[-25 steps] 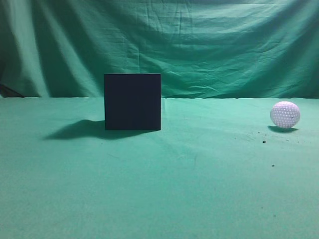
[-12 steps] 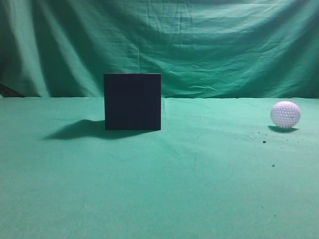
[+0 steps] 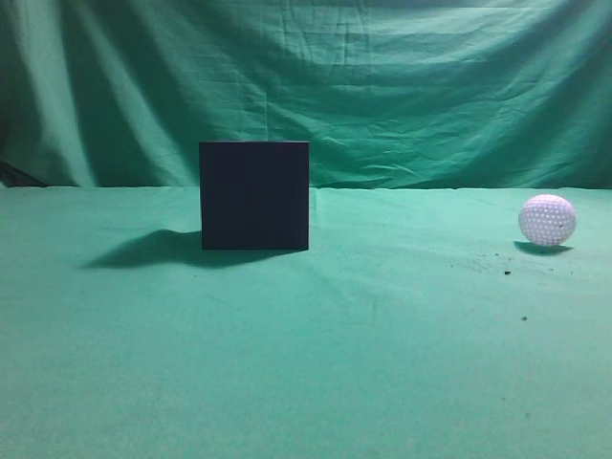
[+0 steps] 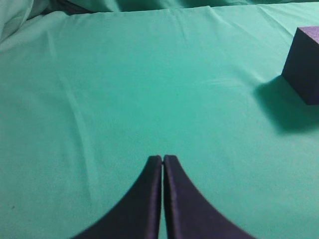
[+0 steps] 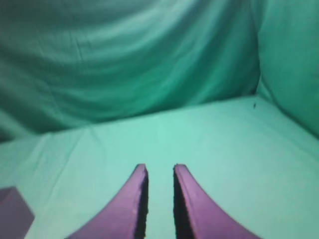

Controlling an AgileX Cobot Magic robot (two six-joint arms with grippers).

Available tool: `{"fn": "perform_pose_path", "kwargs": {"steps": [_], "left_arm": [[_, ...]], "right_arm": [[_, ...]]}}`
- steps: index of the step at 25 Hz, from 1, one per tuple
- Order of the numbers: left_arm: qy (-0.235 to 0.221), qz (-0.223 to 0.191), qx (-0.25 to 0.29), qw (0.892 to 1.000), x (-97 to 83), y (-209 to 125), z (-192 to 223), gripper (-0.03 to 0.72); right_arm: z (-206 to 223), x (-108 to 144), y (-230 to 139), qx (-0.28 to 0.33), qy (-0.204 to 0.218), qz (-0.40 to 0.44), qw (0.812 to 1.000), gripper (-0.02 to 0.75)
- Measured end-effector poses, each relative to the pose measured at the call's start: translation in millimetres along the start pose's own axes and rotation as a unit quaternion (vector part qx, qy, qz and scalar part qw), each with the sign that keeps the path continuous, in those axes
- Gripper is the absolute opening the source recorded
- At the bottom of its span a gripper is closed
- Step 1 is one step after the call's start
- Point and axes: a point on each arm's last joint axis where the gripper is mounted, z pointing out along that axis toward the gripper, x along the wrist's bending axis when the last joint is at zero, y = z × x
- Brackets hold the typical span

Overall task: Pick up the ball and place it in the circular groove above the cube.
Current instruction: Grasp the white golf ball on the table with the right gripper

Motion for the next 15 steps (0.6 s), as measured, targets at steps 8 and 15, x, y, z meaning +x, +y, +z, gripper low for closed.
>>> {"fn": "perform_pose_path", "kwargs": {"steps": [8,15], "left_arm": [[0.0,0.0,0.0,1.0,0.0,0.0,0.0,0.0],[0.0,0.0,0.0,1.0,0.0,0.0,0.0,0.0]], "right_arm": [[36.6,8.7,11.9,0.187,0.009,0.024,0.982,0.131],[70.7,22.2,25.6,0.311,0.089,-0.097,0.941,0.131]]}}
